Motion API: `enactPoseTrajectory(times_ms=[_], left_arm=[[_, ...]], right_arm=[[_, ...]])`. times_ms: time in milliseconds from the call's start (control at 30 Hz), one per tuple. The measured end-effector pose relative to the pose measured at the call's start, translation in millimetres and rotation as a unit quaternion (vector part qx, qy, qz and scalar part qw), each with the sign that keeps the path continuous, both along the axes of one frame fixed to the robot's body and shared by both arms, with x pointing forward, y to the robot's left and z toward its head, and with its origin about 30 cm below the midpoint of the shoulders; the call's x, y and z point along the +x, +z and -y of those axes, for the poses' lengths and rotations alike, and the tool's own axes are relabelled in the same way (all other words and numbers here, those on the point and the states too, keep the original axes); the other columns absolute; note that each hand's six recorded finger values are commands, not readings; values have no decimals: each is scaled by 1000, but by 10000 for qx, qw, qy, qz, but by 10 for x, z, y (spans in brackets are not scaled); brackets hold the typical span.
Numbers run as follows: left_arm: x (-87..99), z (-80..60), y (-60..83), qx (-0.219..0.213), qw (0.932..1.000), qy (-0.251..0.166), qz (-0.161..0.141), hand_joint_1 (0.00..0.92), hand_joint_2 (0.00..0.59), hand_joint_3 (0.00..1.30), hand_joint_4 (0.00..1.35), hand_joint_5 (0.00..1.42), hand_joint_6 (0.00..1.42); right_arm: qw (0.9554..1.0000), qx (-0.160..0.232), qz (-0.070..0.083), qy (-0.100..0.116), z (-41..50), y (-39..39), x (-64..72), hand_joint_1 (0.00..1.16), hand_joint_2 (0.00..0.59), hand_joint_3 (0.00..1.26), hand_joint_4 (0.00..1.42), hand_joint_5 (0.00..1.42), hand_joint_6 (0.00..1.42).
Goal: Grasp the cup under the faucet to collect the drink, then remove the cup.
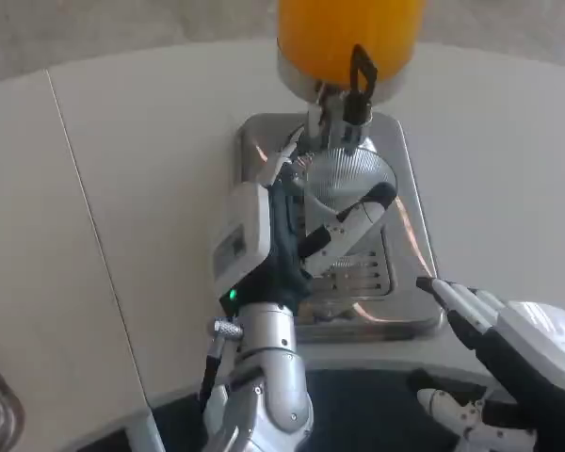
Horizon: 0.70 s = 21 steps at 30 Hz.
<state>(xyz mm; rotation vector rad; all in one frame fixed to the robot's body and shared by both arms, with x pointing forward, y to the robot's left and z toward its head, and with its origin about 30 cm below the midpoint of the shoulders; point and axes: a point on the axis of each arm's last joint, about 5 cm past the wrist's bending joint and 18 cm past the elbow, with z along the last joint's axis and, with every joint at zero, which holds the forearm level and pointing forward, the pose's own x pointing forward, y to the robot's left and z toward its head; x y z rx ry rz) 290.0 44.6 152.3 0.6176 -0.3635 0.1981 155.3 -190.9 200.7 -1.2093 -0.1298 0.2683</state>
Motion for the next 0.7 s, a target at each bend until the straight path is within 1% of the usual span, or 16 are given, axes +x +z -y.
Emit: enactPoseTrajectory(times_ms=[167, 267, 333, 433, 567, 600, 633, 700], left_arm=[[-53, -114, 64, -100, 9996, 2, 279, 126, 31, 243, 126, 397, 530], [-81, -170, 67, -132, 9994, 29, 308, 126, 31, 244, 142, 397, 533], [-110, -240, 70, -143, 9993, 59, 329, 128, 37, 250, 167, 402, 534], [-158, -327, 79, -110, 9993, 75, 359, 130, 39, 260, 203, 393, 498], [-252, -447, 78, 20, 9994, 56, 347, 123, 58, 267, 218, 380, 463], [-305, -503, 77, 114, 9993, 44, 358, 124, 60, 267, 219, 378, 462], [-329, -529, 76, 167, 9992, 40, 373, 124, 60, 267, 220, 378, 462], [-416, -618, 71, 278, 9989, 18, 377, 123, 62, 267, 221, 376, 461]], right_arm=[[10000, 22, -4, 5, 3, 0, 0, 269, 461, 0, 0, 0, 0], [10000, 24, -4, 4, 3, -1, 0, 270, 461, 0, 0, 0, 0], [10000, 32, 7, 2, 3, -1, 0, 271, 461, 0, 0, 0, 0], [10000, 46, 21, -4, 2, -2, -1, 272, 461, 0, 0, 0, 0], [9999, 144, 81, -21, -5, -7, -1, 268, 459, 0, 0, 0, 0], [9997, 242, 99, -11, -9, -11, -1, 266, 459, 0, 0, 0, 0], [9995, 284, 115, -15, -11, -12, 0, 264, 459, 0, 0, 0, 0], [9989, 431, 203, -19, -13, 1, 15, 261, 459, 0, 0, 0, 0]])
